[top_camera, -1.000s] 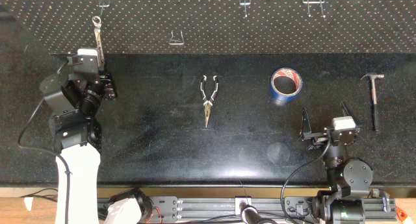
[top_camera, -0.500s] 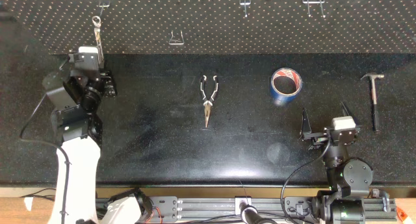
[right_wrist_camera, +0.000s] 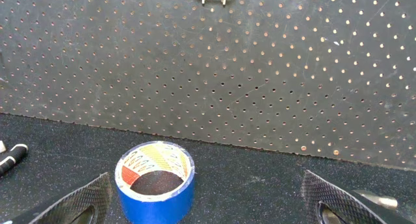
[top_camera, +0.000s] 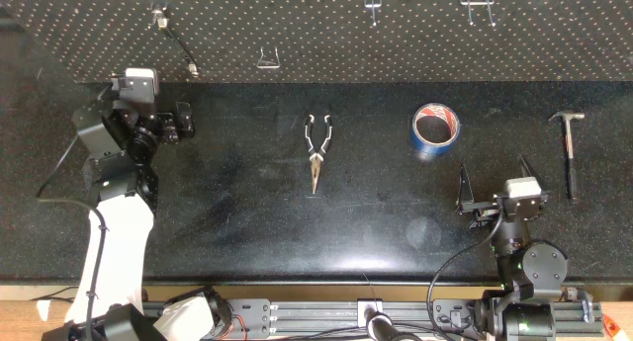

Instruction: Place Tools Onto Pegboard

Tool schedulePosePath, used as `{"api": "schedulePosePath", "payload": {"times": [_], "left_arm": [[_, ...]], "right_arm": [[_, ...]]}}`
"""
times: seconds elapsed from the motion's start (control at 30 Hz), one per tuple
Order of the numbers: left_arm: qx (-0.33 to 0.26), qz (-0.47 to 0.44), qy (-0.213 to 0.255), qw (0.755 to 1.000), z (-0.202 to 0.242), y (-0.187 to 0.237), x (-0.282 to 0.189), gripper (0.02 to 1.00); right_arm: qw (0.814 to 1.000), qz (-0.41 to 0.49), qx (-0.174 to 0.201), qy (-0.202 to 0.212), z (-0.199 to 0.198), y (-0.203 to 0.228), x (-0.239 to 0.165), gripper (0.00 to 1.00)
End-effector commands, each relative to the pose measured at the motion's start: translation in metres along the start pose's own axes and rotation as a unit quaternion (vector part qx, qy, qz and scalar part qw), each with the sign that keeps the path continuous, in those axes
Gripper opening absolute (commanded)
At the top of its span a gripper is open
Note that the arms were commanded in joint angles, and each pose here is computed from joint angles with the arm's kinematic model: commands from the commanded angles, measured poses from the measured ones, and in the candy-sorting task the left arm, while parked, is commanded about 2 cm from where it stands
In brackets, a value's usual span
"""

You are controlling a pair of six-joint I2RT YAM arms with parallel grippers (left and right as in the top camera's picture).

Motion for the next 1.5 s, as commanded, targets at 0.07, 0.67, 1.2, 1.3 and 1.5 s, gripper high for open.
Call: {"api": "schedulePosePath", "payload": {"times": [0.07,0.67,1.2,1.3,1.5], "left_arm": [[0.007,-0.023,-0.012,1.000,-0.008,-0.017,-0.047,0.996],[-0.088,0.062,0.089,0.990,-0.070,0.034,-0.154,0.996],[-0.100,0.224,0.114,0.963,-0.206,0.082,-0.103,0.996],[-0.075,0.288,0.080,0.951,-0.220,0.072,-0.094,0.996],[-0.058,0.376,0.030,0.925,-0.259,0.064,-0.044,0.996]], "right_arm": [[1.000,0.000,-0.005,-0.002,0.001,0.001,0.000,0.943],[1.000,0.000,-0.005,-0.002,0.001,0.001,0.000,0.943],[1.000,0.000,-0.005,-0.002,0.001,0.001,0.000,0.943],[1.000,0.000,-0.005,-0.002,0.001,0.001,0.000,0.945],[1.000,0.000,-0.005,-0.002,0.001,0.001,0.000,0.943]]}}
Point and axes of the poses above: each gripper's point midway between its finger pads, its own x axis out along the fingers, its own z axis along the line the jaws close on, y = z × x, the point moved 6 cm from there along -x, back along the fingers, and after that the axes turned 9 degrees about -x, right-handed, at the moved point
